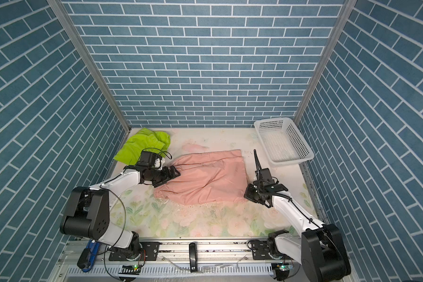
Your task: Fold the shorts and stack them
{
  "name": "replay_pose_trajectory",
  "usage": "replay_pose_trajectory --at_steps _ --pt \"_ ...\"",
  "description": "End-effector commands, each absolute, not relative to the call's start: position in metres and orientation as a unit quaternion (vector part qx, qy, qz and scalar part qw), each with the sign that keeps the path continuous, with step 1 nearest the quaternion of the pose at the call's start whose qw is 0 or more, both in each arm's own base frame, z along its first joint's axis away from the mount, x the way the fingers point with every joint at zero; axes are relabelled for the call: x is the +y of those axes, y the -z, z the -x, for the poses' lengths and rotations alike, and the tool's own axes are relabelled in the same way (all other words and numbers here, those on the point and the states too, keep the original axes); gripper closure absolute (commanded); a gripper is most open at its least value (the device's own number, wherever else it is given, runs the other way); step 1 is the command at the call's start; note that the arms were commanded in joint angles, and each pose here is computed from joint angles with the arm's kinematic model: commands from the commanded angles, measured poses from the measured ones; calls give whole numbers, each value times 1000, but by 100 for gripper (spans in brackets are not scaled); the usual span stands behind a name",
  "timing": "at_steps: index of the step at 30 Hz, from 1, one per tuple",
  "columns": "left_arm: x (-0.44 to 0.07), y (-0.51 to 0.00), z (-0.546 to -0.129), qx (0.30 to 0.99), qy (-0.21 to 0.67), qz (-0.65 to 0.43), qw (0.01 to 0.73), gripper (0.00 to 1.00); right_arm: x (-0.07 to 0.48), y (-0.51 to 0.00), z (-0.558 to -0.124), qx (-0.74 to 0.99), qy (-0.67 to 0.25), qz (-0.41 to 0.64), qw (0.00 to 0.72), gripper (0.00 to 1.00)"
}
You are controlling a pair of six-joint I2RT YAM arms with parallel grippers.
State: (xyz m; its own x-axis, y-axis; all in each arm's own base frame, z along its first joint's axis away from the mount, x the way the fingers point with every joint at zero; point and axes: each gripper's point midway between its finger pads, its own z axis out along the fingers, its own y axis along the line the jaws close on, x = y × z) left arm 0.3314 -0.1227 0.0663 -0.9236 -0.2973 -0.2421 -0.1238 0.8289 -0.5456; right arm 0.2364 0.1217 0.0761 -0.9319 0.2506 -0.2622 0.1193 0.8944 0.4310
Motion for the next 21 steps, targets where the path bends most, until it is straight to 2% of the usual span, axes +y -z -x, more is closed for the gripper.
replay_pose_trajectory --at_steps 1,4,8,13,15,16,18,21 --pt "-108 -49 -328 953 235 111 154 0 91 -89 -230 983 -101 -47 148 100" --pt "-101 -45 -327 956 225 114 151 0 77 -108 -239 985 -50 -19 162 100" --pt "-91 -38 -325 961 203 115 149 0 78 -124 -249 983 -44 12 180 100" --pt "-86 -27 -318 966 188 117 135 0 69 -101 -238 990 -18 9 142 99" --pt "-89 -28 -317 965 195 118 132 0 72 -90 -230 992 -29 -7 120 72" --pt "-90 -30 -316 964 199 119 130 0 75 -87 -227 993 -39 -17 111 62" --pt "-93 -38 -316 962 209 117 131 0 88 -92 -228 990 -77 -23 115 54" --pt "-96 -63 -321 959 219 109 145 0 95 -113 -242 980 -104 -23 166 44"
